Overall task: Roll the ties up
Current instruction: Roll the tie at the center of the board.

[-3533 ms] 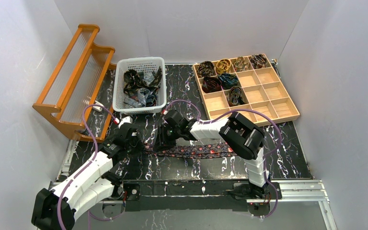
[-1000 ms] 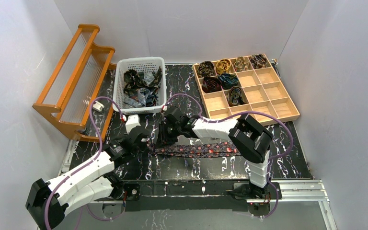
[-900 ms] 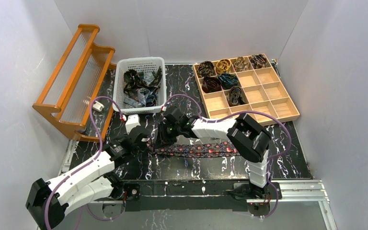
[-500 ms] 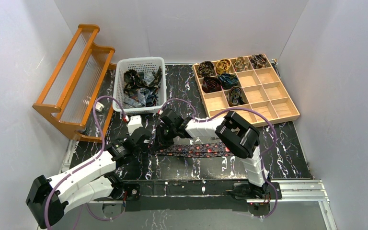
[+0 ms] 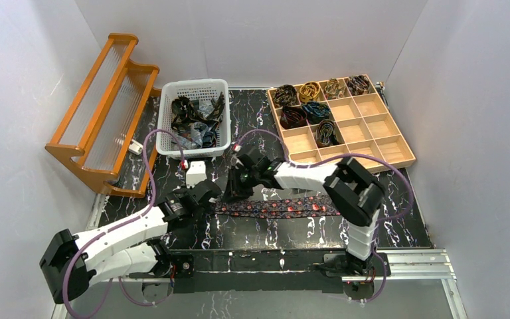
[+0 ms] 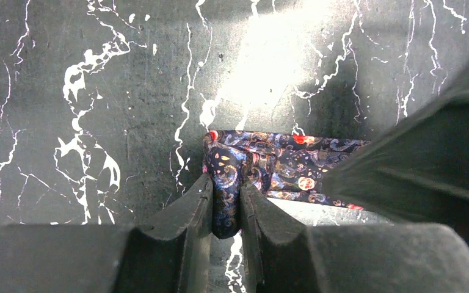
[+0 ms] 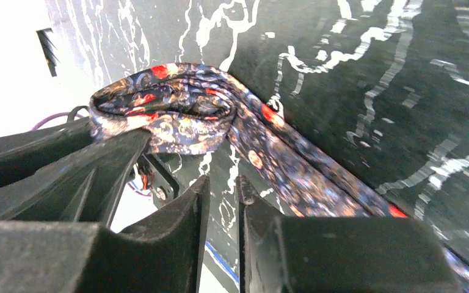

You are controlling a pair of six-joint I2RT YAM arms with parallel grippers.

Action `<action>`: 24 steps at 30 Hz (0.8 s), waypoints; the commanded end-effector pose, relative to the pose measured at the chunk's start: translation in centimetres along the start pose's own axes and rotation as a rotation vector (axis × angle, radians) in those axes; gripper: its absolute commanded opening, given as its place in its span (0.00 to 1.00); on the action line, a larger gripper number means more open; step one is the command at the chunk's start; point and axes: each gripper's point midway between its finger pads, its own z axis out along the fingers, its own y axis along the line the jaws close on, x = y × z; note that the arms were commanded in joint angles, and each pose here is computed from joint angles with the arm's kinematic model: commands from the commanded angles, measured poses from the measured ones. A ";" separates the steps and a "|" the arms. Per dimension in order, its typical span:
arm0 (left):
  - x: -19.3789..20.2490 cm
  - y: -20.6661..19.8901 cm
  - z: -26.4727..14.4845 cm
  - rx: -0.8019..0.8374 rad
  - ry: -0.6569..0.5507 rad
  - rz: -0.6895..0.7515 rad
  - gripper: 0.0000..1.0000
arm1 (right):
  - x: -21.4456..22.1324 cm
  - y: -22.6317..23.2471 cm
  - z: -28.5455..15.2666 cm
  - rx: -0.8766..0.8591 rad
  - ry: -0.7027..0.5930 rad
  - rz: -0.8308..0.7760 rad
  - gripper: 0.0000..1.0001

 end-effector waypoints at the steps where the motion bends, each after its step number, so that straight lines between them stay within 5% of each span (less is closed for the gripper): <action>1: -2.0 -0.4 -0.6 -0.044 -0.088 -0.003 0.19 | -1.7 -2.1 -3.8 0.052 -0.103 0.031 0.31; 15: -1.4 -4.4 -0.8 -0.045 -0.114 0.106 0.29 | -3.2 -7.3 -9.7 0.141 -0.241 0.077 0.41; 24: -3.3 -3.1 -1.7 -0.179 -0.196 0.124 0.20 | -3.0 -7.7 -10.9 0.127 -0.261 0.078 0.43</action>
